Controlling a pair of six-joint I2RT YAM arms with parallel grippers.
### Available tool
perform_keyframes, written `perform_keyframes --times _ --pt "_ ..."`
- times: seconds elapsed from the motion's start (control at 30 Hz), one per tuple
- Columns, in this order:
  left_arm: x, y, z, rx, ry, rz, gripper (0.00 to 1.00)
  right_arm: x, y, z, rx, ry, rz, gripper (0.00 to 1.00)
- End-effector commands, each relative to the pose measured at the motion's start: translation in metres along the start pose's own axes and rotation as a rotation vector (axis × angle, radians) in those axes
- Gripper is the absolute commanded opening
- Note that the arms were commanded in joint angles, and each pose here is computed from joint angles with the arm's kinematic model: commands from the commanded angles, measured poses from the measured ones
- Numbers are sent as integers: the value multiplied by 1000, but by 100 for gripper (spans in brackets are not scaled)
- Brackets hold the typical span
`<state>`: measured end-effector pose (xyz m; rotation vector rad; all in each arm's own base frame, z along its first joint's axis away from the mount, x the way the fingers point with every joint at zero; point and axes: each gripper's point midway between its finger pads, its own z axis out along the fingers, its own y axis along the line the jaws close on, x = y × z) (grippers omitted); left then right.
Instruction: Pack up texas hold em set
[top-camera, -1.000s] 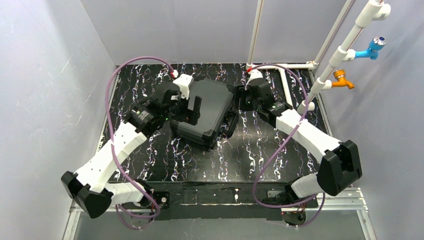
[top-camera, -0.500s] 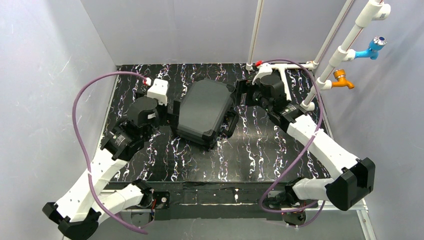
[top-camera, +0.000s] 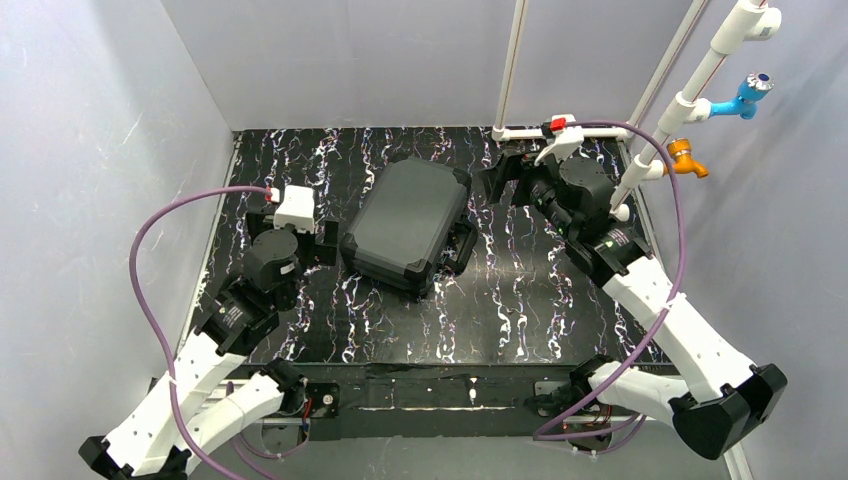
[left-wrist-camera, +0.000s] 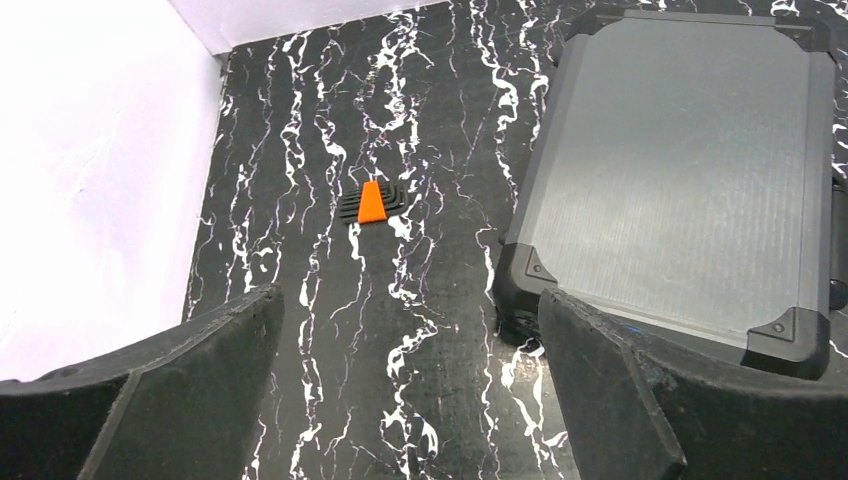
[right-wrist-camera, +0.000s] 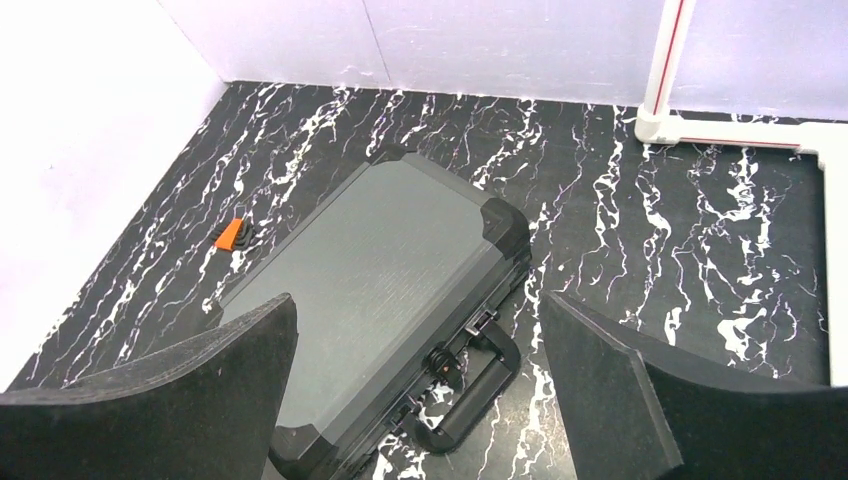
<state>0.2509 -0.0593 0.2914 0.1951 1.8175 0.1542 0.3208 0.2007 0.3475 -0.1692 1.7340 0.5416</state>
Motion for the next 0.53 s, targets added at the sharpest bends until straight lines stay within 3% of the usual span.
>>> perform_keyframes --times 0.0,0.5 --pt "-7 14 -3 -72 -55 -33 98 -14 -7 -5 29 -76 -12 98" --pt "-3 19 -7 -81 -60 -35 98 -29 -2 -13 -3 -145 -9 98"
